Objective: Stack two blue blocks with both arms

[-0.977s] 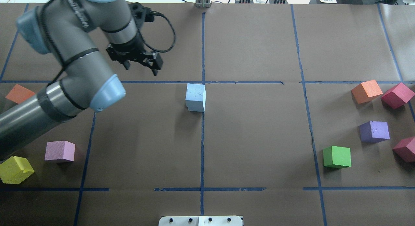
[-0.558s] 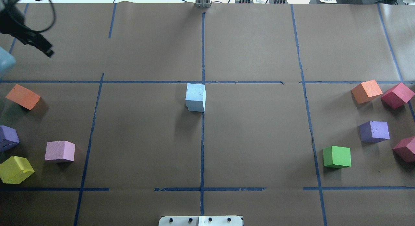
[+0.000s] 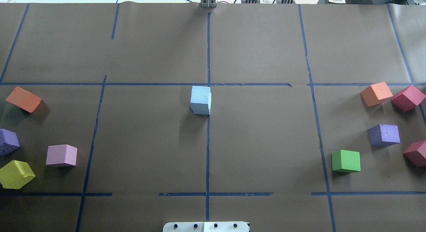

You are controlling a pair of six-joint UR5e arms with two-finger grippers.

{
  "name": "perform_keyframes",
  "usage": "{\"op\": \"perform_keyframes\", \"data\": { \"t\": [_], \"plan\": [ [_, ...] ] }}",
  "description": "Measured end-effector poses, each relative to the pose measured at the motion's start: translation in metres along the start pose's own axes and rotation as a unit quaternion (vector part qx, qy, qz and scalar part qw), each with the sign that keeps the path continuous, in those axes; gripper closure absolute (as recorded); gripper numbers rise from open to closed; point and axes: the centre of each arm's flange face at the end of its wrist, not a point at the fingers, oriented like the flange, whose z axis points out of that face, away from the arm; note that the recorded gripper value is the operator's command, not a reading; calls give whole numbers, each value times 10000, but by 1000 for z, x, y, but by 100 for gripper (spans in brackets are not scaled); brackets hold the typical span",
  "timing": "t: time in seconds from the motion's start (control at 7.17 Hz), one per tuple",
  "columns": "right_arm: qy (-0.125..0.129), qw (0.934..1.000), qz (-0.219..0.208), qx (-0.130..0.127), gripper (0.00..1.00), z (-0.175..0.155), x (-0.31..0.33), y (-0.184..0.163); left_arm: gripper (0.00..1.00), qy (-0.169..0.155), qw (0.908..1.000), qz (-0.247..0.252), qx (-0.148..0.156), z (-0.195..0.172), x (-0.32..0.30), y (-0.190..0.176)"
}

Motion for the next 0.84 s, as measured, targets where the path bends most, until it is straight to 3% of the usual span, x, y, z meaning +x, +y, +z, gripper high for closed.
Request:
{"op": "perform_keyframes", "data": {
  "t": [0.28,0.84],
  "plan": [
    [4,10000,0,-8,0,1,0,0,0,-100,9992,-363,-143,24,-44,52],
    [0,10000,2,-22,0,2,1,0,0,-787,9947,-585,-296,22,-72,74]
  ]
}}
